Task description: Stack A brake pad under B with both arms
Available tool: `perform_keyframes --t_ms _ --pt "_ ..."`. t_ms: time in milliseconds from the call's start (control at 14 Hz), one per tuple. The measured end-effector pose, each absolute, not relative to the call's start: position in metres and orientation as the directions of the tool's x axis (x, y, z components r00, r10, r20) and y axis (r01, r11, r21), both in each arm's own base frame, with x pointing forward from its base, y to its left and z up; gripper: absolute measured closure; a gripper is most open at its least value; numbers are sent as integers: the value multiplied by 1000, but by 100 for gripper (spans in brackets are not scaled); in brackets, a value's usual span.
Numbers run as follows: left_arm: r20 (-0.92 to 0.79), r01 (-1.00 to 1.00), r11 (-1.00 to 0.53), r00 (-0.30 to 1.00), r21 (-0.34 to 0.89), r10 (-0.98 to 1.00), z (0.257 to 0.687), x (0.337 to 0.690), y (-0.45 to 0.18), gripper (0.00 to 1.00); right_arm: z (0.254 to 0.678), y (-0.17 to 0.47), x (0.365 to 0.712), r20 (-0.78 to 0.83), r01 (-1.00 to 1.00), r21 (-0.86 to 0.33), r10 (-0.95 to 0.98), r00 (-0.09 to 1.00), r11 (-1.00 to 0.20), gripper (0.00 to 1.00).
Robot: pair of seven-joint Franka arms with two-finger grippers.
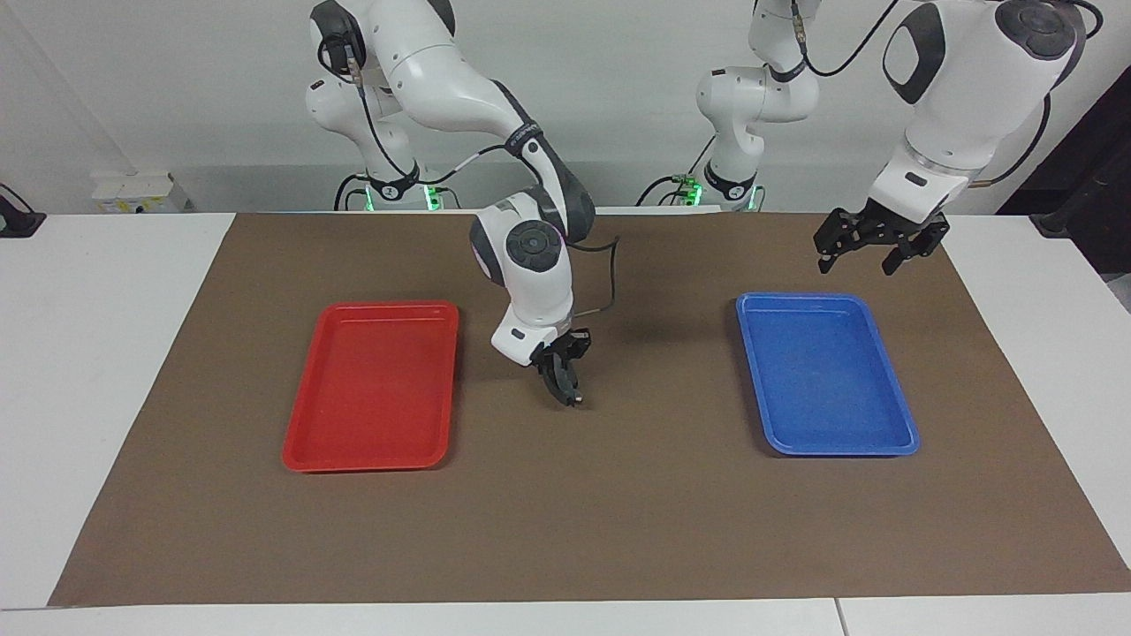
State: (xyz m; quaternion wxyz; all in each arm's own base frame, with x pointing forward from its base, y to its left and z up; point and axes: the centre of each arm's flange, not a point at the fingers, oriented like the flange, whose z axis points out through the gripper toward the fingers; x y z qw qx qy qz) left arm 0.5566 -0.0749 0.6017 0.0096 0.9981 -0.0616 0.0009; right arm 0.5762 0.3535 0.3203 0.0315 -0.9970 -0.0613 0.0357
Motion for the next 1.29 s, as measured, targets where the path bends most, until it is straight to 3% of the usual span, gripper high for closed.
perform_keyframes --t_ms 1286 --pt "8 -90 -996 996 20 -90 607 545 -82 1 298 363 551 -49 184 -78 188 981 -980 57"
